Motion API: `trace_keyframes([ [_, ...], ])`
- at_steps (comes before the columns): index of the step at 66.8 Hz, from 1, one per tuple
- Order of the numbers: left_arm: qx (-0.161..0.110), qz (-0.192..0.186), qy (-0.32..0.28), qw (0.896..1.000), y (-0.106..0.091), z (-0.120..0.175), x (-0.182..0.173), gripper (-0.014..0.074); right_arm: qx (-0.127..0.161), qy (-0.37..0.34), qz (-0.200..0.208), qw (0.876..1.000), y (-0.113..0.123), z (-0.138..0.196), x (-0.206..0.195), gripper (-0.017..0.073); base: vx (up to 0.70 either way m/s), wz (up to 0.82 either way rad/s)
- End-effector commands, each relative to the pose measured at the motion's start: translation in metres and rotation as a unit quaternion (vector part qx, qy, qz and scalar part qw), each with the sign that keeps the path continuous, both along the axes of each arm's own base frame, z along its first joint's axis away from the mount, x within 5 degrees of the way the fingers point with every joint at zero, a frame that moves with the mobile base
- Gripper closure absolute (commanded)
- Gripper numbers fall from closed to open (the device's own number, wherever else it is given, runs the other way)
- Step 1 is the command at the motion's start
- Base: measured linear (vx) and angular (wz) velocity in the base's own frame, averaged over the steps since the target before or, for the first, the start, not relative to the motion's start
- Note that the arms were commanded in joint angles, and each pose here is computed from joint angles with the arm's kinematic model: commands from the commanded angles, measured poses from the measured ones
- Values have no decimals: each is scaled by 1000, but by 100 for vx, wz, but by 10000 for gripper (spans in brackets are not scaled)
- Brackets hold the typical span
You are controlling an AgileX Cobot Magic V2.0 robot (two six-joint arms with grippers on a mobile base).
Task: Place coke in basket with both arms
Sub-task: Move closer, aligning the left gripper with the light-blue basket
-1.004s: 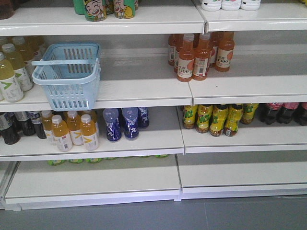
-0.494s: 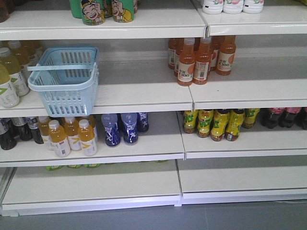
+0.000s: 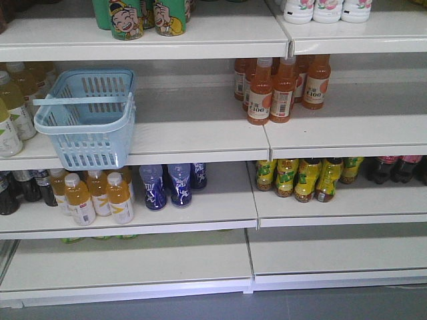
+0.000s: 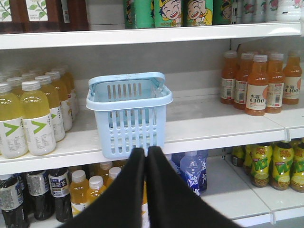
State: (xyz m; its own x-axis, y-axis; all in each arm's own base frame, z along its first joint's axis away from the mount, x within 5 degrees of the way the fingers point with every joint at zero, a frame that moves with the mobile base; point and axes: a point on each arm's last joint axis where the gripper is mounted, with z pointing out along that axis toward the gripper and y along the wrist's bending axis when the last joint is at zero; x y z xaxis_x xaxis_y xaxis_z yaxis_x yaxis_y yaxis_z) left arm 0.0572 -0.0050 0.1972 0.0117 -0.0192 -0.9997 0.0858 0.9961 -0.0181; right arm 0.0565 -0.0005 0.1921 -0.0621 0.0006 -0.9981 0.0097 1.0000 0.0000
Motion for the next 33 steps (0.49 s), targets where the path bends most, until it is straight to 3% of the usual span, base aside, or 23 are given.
trace_keyframes([
  [1,-4,0,-48,999,0,7,-2,600,-4,-37,1,999,0,3,0,568,5,0],
  [33,-4,0,-48,999,0,7,-2,600,-4,-37,1,999,0,3,0,568,4,0],
])
